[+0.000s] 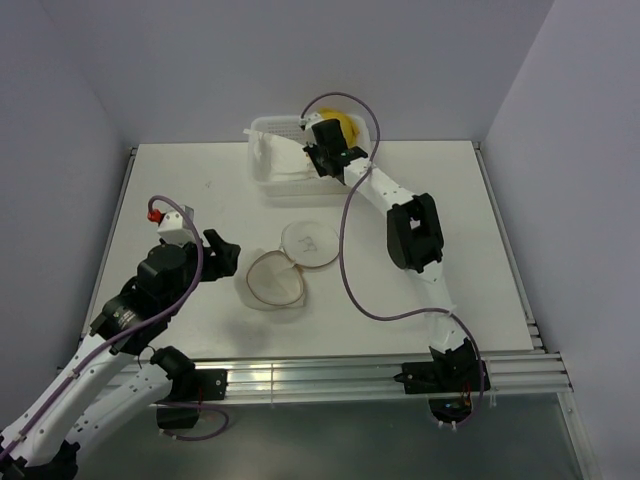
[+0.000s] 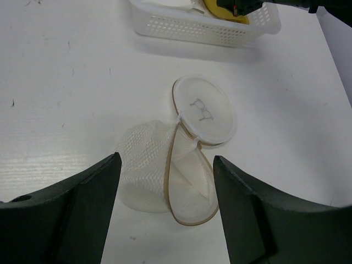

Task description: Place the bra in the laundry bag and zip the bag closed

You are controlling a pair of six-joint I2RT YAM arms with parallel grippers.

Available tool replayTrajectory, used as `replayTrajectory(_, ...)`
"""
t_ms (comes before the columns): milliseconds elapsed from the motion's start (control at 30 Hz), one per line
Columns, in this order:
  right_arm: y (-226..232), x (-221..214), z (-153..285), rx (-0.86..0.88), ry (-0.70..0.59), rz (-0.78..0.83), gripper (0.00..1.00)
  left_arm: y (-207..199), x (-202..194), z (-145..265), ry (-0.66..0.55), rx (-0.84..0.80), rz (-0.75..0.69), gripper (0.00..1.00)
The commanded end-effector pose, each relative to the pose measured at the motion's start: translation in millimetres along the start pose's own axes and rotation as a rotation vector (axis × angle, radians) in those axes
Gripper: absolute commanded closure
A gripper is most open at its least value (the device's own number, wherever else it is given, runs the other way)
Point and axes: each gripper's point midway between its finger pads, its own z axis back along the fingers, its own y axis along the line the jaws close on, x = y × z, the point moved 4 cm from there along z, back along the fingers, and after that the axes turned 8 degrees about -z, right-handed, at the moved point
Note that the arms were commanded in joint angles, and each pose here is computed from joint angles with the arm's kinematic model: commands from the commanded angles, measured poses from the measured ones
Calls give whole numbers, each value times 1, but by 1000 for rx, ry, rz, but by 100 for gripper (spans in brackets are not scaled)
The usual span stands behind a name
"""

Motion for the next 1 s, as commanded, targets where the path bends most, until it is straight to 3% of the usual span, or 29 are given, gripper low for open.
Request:
replayTrajectory(0,-12,72,46,-23,-241,-68,100,-6,8,-3,-25,-47,-7,26)
replayTrajectory(167,-26,122,107,-32,-418,-138,100,-4,8,-4,-24,-46,0,27)
replayTrajectory(467,-60,149,212,-50,-585,-240,100,-11,11,-1,-36,-102,11,27)
replayTrajectory(733,-84,120,293,-124,-620,-326,100,-23,9,-1,-21,-182,24,26)
replayTrajectory(833,-101,93,354,-212,-649,-421,100,-31,7,-3,-4,-231,35,26)
replayTrajectory(867,-105,66,354,-261,-588,-441,100,-34,7,-4,-6,-246,37,26)
replayTrajectory(933,-109,47,390,-264,-637,-531,100,-41,5,-6,14,-295,39,26)
replayTrajectory(967,-105,21,381,-264,-589,-537,100,-44,5,-7,16,-306,41,27)
